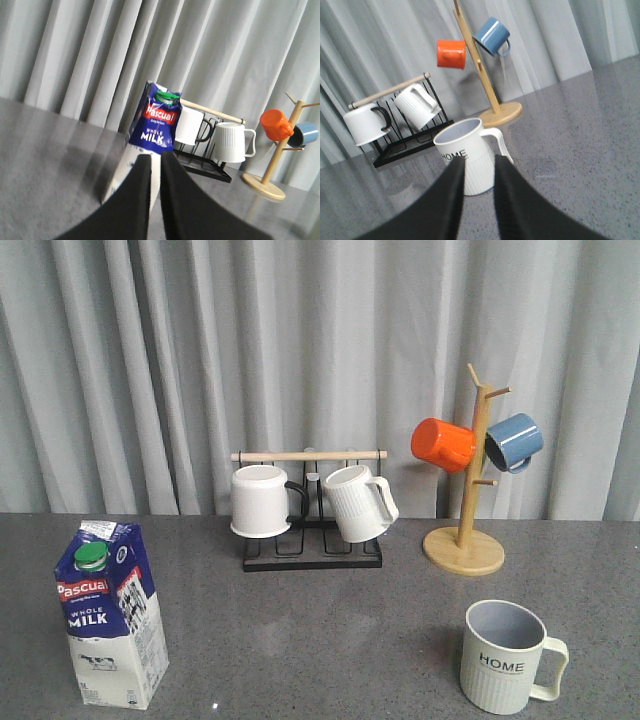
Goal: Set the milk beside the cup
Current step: 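Move the right gripper forward toward the white HOME mug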
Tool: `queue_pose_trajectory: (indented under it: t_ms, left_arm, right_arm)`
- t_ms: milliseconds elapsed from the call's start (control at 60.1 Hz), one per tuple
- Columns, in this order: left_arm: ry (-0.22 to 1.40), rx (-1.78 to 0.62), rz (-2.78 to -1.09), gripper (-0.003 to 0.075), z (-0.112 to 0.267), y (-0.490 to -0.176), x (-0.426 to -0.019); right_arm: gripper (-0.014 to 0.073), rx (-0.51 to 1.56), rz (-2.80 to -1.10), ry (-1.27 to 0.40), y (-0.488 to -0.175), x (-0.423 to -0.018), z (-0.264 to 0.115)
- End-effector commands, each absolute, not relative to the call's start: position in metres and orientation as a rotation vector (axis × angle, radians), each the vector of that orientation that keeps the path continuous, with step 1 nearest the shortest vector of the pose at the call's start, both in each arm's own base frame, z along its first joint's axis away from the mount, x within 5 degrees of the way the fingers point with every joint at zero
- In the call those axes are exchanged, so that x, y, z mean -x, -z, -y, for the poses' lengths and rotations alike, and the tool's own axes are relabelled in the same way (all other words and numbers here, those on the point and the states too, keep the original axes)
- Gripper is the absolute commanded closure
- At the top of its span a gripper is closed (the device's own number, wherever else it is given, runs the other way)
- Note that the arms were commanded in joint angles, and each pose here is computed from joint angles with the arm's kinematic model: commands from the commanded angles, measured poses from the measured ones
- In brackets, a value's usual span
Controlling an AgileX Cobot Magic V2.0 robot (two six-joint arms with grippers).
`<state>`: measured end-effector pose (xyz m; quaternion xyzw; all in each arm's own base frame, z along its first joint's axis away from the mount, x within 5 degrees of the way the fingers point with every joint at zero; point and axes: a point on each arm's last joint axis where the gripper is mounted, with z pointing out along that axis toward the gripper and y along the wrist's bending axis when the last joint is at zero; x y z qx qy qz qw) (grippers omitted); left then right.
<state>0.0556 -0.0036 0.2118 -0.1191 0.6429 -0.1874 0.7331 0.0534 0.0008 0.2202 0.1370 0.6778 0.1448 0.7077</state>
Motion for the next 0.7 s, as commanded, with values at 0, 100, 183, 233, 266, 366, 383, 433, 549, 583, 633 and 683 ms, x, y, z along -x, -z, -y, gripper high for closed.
queue_pose_trajectory:
  t_ms: [0, 100, 183, 233, 266, 366, 383, 433, 549, 583, 633, 683]
  left_arm:
    - [0.506, 0.346, -1.386, 0.0570, 0.003, -0.211, -0.055]
    - [0.571, 0.410, -1.388, 0.0469, 0.003, -0.210, -0.055]
    - [0.655, 0.474, -1.304, 0.0406, 0.001, -0.216, -0.054]
    - [0.691, 0.500, -1.249, 0.0393, 0.000, -0.220, -0.053]
    - [0.701, 0.502, -1.216, 0.0391, -0.001, -0.223, -0.052]
    - [0.655, 0.440, -1.231, 0.0392, 0.001, -0.238, -0.049]
    - [0.632, 0.416, -1.249, 0.0392, 0.001, -0.242, -0.048]
    - [0.572, 0.361, -1.302, 0.0392, 0.003, -0.254, -0.045]
    - [0.410, 0.262, -1.425, 0.0392, 0.003, -0.285, -0.039]
    - [0.359, 0.245, -1.484, 0.0392, 0.002, -0.294, -0.038]
    - [0.296, 0.223, -1.558, 0.0392, 0.001, -0.306, -0.041]
    - [0.248, 0.209, -1.634, 0.0392, 0.000, -0.315, -0.048]
  right_arm:
    - [0.0274, -0.289, -1.447, -0.301, -0.236, -0.054, 0.000]
    - [0.0143, -0.295, -1.429, -0.307, -0.238, -0.055, 0.001]
    - [0.0108, -0.325, -1.358, -0.344, -0.243, -0.054, 0.002]
    - [0.0109, -0.345, -1.324, -0.369, -0.247, -0.053, 0.002]
    - [0.0113, -0.340, -1.328, -0.367, -0.250, -0.052, 0.002]
    - [0.0129, -0.288, -1.417, -0.338, -0.275, -0.049, -0.001]
    - [0.0130, -0.275, -1.431, -0.327, -0.280, -0.049, -0.002]
    - [0.0134, -0.219, -1.480, -0.274, -0.302, -0.048, -0.003]
    - [0.0136, -0.114, -1.568, -0.175, -0.359, -0.055, -0.004]
    - [0.0136, -0.096, -1.603, -0.162, -0.372, -0.061, -0.005]
    - [0.0136, -0.066, -1.685, -0.141, -0.384, -0.073, -0.005]
    - [0.0136, -0.030, -1.748, -0.116, -0.396, -0.088, -0.006]
